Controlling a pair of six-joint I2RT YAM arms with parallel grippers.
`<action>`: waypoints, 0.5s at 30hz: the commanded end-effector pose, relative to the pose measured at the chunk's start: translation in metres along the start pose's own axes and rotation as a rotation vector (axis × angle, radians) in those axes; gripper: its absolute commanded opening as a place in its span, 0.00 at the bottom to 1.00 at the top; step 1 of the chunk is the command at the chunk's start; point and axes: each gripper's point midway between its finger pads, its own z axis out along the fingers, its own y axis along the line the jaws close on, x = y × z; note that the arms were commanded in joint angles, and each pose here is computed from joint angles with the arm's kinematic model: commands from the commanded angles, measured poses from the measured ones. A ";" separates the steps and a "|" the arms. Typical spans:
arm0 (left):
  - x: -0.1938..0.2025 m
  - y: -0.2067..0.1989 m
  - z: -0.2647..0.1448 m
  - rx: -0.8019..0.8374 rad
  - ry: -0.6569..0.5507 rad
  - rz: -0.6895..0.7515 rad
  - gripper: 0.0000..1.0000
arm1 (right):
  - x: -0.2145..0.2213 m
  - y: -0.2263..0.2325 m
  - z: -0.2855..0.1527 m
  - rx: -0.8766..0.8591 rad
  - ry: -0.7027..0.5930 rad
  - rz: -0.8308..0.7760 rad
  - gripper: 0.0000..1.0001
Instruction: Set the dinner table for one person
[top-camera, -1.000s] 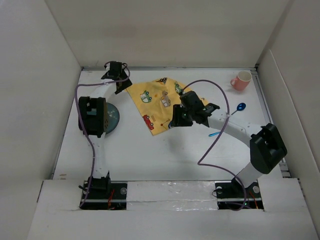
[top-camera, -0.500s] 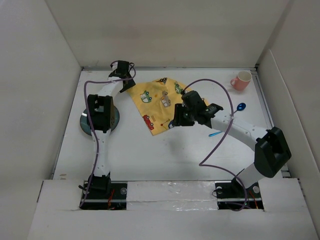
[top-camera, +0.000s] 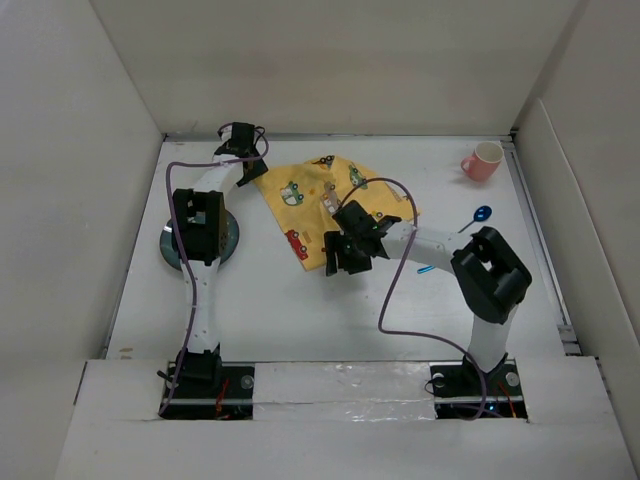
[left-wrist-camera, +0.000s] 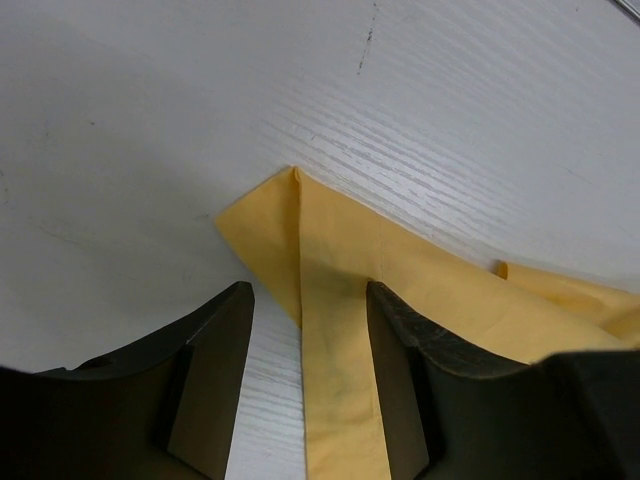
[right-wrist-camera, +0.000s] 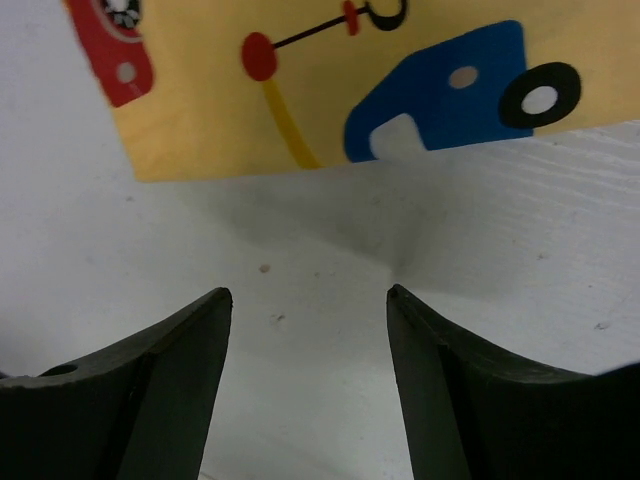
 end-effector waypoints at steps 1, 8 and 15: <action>-0.003 -0.007 -0.002 0.038 0.010 -0.002 0.45 | -0.033 0.000 0.000 0.022 -0.091 0.068 0.70; -0.003 -0.025 0.001 0.121 0.022 -0.032 0.32 | -0.048 -0.044 0.002 0.122 -0.159 0.234 0.70; -0.004 -0.031 0.001 0.149 0.024 -0.047 0.05 | -0.081 -0.056 0.019 0.059 -0.215 0.310 0.65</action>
